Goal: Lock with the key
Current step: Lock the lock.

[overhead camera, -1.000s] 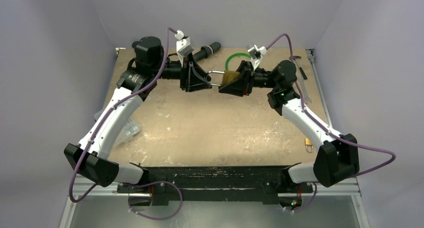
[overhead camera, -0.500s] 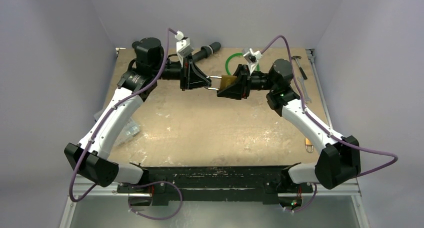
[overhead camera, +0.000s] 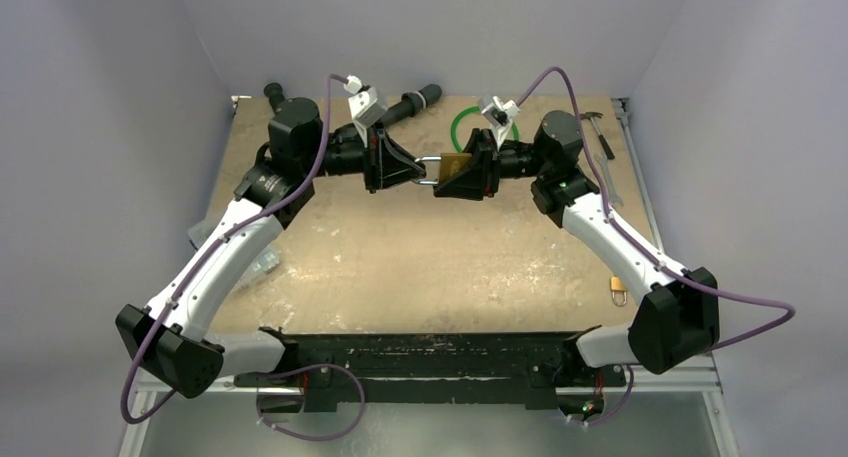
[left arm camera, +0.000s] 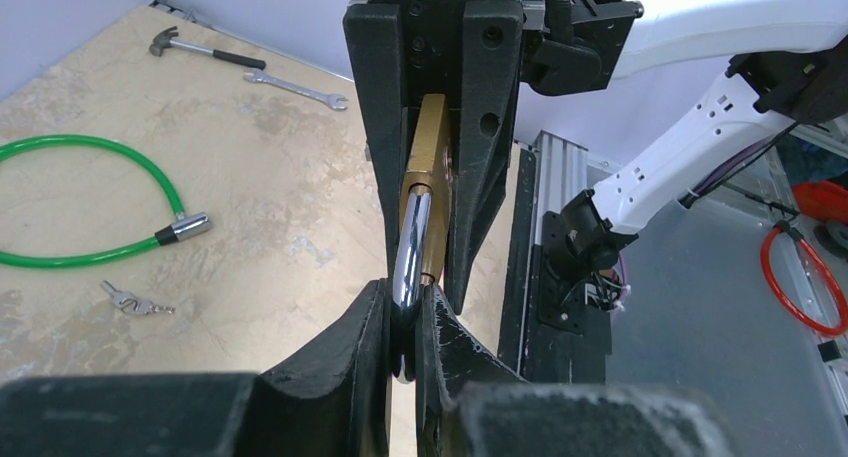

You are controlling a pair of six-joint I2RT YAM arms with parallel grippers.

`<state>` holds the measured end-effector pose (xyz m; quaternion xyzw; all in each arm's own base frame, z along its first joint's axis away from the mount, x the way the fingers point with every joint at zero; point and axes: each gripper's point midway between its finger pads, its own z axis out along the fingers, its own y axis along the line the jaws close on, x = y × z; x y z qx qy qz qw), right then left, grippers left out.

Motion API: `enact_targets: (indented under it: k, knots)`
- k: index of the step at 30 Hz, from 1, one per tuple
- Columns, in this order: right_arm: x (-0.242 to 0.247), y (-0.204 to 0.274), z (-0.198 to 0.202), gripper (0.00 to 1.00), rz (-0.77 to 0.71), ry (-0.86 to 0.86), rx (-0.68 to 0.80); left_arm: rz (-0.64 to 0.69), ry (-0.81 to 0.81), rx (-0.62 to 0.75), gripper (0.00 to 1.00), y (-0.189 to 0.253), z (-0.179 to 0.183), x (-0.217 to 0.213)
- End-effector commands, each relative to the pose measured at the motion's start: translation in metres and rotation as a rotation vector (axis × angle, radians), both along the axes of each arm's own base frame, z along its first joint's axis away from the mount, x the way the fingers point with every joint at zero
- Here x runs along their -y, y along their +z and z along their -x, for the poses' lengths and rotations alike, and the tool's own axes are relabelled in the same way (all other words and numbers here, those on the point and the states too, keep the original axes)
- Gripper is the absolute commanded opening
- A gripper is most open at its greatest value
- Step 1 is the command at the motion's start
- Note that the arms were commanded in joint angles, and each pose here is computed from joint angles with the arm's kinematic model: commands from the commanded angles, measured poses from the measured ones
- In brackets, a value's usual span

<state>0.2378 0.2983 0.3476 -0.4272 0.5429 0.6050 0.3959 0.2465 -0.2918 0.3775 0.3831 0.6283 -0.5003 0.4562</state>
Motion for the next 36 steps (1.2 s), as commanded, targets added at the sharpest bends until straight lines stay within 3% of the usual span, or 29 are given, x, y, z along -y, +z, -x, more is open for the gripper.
enact_targets:
  k: [1,25,29,36]
  knots:
    - [-0.040,0.049,0.032,0.00,-0.099,0.080,0.159,0.022,-0.185,-0.032,0.00,-0.017,0.035,0.046]
    - [-0.064,0.076,0.057,0.00,-0.156,0.195,0.214,0.034,-0.319,-0.107,0.00,-0.050,0.054,0.064]
    - [-0.059,0.066,0.058,0.00,-0.124,0.191,0.222,0.007,-0.285,-0.073,0.00,-0.049,0.045,0.058]
    - [-0.035,0.045,0.033,0.00,-0.086,0.068,0.166,0.045,-0.112,-0.067,0.00,-0.030,-0.007,0.020]
